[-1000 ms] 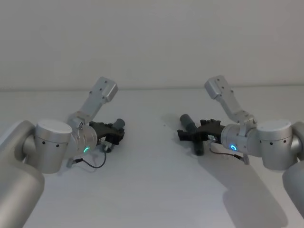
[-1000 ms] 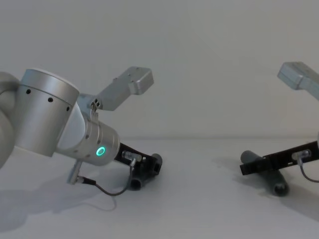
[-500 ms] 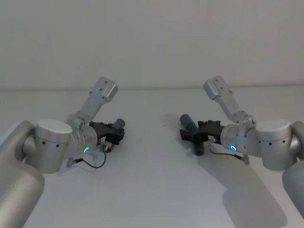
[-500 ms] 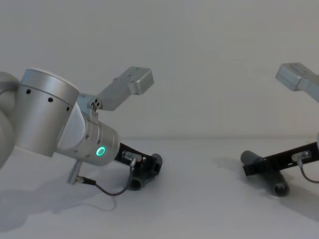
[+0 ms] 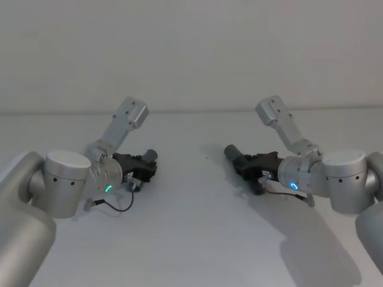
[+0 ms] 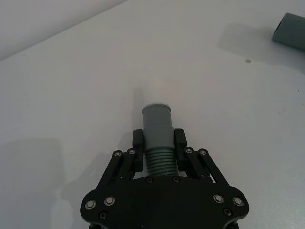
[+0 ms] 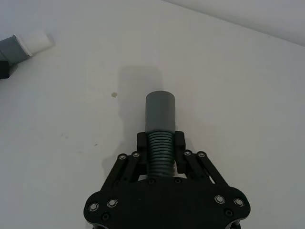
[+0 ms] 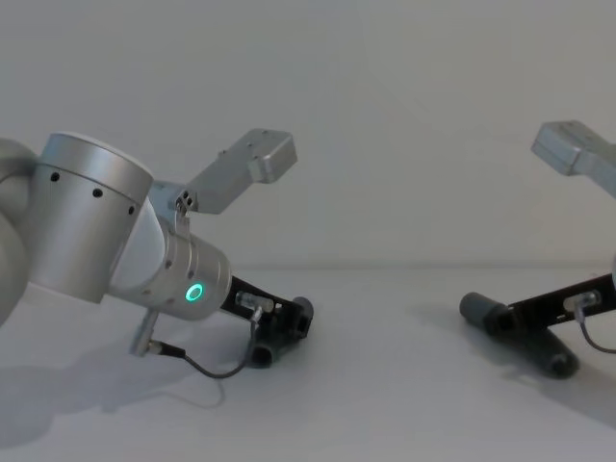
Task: Use both hands to pick up one end of the pipe from the table, align the ends, and insert them.
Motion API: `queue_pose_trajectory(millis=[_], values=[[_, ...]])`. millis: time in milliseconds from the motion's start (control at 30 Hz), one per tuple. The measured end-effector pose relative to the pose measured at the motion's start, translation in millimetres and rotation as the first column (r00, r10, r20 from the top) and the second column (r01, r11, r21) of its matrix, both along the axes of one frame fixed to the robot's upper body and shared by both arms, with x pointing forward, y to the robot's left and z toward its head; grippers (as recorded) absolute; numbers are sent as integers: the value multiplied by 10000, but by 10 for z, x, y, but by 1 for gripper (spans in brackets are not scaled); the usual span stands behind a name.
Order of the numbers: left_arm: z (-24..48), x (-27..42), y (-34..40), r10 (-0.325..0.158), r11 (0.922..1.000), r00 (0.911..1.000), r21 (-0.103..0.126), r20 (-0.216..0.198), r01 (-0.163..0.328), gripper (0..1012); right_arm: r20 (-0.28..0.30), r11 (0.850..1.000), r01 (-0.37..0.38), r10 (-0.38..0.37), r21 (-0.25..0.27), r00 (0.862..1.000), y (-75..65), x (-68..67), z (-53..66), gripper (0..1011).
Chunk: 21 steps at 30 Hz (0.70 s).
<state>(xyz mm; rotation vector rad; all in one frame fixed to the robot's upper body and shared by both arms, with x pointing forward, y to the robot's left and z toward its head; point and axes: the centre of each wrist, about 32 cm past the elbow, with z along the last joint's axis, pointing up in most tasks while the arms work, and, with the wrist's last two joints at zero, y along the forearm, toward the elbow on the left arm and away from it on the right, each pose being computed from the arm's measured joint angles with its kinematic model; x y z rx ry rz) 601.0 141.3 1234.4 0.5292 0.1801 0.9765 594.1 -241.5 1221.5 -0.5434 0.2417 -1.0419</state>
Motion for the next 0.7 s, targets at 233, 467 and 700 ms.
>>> queue_pose_trajectory(millis=[233, 467, 700], values=[[0, 0, 0, 0, 10000, 10000, 1, 0, 0, 345, 1, 10000, -5, 5, -10, 10000, 2, 0, -1, 249], [0, 0, 0, 0, 10000, 10000, 1, 0, 0, 345, 2, 10000, -7, 7, -17, 10000, 3, 0, -1, 248], [0, 0, 0, 0, 10000, 10000, 1, 0, 0, 345, 2, 10000, -6, 6, -23, 10000, 3, -1, -1, 245]])
